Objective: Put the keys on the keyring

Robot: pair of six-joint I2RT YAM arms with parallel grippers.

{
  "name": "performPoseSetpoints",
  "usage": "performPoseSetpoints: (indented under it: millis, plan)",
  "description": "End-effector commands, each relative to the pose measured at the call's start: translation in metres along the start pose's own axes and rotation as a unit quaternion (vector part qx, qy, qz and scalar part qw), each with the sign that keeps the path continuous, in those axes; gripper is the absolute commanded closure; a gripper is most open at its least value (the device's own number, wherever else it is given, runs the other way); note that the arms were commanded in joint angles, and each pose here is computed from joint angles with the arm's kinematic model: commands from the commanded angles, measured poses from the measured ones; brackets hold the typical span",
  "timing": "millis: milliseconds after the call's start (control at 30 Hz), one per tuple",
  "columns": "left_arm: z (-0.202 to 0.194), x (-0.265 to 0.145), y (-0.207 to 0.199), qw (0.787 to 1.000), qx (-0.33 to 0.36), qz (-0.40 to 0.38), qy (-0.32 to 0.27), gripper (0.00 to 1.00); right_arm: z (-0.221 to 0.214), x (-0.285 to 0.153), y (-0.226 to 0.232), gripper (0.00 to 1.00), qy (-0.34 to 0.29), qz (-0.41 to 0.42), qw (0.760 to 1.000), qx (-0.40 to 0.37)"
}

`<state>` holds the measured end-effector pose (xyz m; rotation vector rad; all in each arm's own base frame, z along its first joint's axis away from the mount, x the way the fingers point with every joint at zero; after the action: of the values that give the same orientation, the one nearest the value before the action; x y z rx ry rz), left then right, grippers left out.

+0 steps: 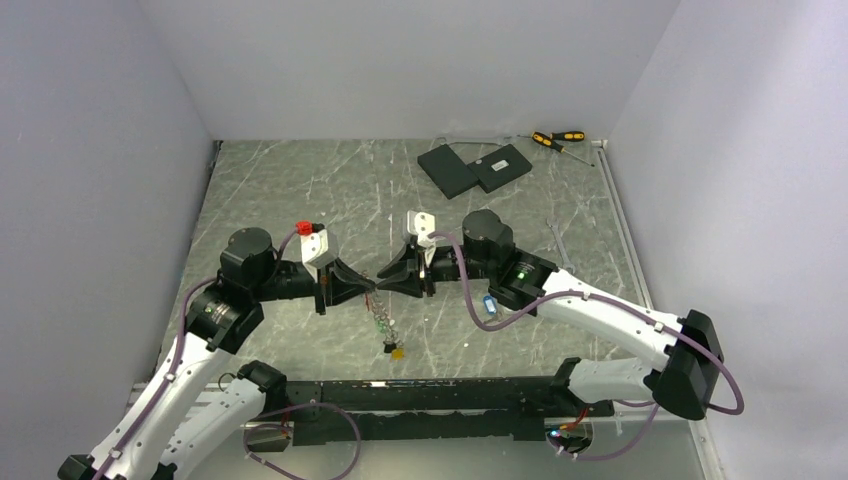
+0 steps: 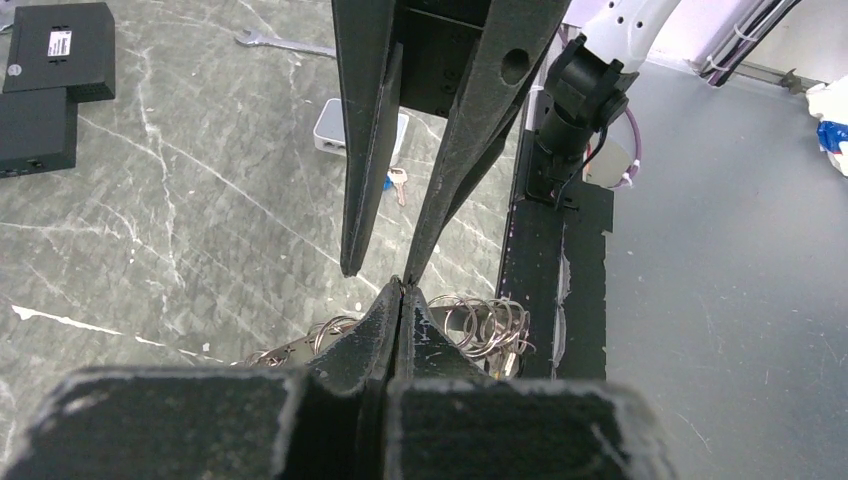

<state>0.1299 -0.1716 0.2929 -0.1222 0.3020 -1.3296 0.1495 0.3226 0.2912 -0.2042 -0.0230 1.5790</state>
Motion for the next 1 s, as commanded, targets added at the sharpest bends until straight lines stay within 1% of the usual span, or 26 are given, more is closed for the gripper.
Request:
performPoseSetpoints:
  millis: [0, 200, 467, 700, 900, 967]
  plan:
    - [0.0151, -0.0011, -0.0081, 0.999, 0.041, -0.023, -0.029, 1.00, 0.0200, 0.0012, -0.0023, 0.74, -0.022, 0.017, 0.999, -0.023]
    - [0.0153, -0.0016, -0.0083, 0.999, 0.041, -0.021, -0.029, 1.00, 0.0158, 0.0030, -0.0025, 0.76, -0.013, 0.022, 0.999, -0.021]
    - [0.0150, -0.0020, -0.0082, 0.999, 0.041, -0.019, -0.030, 1.00, 0.0121, 0.0019, -0.0053, 0.71, -0.003, 0.014, 1.000, -0.023]
    - [0.0150, -0.0013, -0.0079, 0.999, 0.040, -0.021, -0.029, 1.00, 0.0139, 0.0036, -0.0032, 0.71, -0.006, 0.027, 0.999, -0.019]
    - [0.0147, -0.0014, -0.0083, 0.999, 0.040, -0.022, -0.029, 1.00, 0.0162, 0.0054, -0.0017, 0.74, -0.010, 0.038, 0.999, -0.017]
    - [0.0147, -0.0016, -0.0086, 0.999, 0.039, -0.023, -0.029, 1.00, 0.0162, 0.0061, -0.0018, 0.80, -0.009, 0.041, 0.999, -0.016]
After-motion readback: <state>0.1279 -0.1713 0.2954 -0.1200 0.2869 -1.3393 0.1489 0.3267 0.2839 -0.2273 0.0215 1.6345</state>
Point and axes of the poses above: each gripper's point midway between its finger pads, its own x axis out along the fingers, its own y axis along the line the jaws close on, z = x × y, the point moved 5 cm from there along -x, back along the fingers, and after that the axes turned 8 degrees about -x, right-handed, at the moved point
